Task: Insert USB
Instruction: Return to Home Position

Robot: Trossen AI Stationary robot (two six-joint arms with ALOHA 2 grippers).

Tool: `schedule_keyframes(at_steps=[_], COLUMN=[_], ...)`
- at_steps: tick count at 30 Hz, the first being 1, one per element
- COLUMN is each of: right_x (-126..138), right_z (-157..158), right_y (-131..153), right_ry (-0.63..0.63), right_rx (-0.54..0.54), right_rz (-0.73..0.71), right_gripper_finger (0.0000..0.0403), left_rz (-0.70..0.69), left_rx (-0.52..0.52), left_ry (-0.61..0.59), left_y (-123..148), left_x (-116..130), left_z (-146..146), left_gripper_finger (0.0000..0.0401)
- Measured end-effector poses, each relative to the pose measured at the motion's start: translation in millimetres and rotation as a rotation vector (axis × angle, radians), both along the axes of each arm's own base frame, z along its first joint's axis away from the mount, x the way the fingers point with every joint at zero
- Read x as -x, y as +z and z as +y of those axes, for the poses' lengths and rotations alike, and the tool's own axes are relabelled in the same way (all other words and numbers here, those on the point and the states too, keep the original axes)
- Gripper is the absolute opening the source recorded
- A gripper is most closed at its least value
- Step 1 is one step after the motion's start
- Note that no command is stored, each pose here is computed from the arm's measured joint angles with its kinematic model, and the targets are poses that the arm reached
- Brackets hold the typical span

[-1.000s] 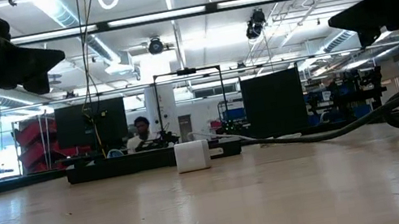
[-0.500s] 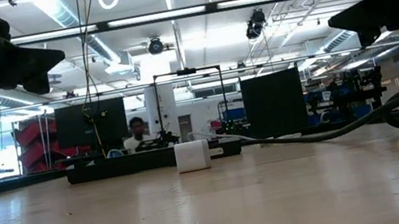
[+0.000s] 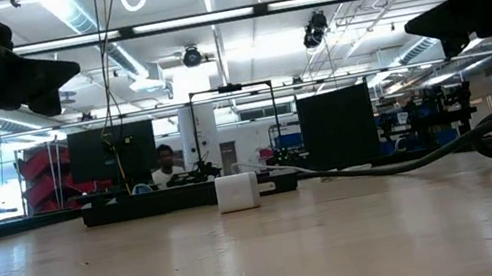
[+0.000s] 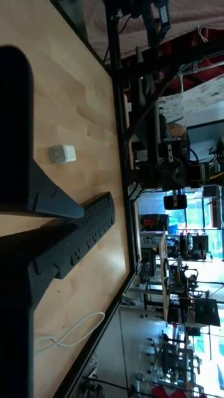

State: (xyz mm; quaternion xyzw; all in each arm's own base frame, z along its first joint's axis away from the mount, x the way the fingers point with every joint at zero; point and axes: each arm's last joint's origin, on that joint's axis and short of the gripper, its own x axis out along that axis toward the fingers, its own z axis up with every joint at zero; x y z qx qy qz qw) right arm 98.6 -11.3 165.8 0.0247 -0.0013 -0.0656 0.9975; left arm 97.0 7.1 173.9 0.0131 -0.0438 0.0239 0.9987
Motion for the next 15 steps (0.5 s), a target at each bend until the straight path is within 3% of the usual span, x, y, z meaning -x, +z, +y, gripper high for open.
schedule_keyframes(at_steps=[15], right_x=[0.0], right_z=[0.0], right_y=[-0.1], right_ry=[0.000], right_rx=[0.000], right_rz=[0.000], right_gripper_finger=[0.0002], left_rz=[0.001], left_rx=[0.000], left_ry=[0.000], left_y=[-0.2], left_x=[0.0], left_z=[0.0], left_gripper_finger=[0.0001])
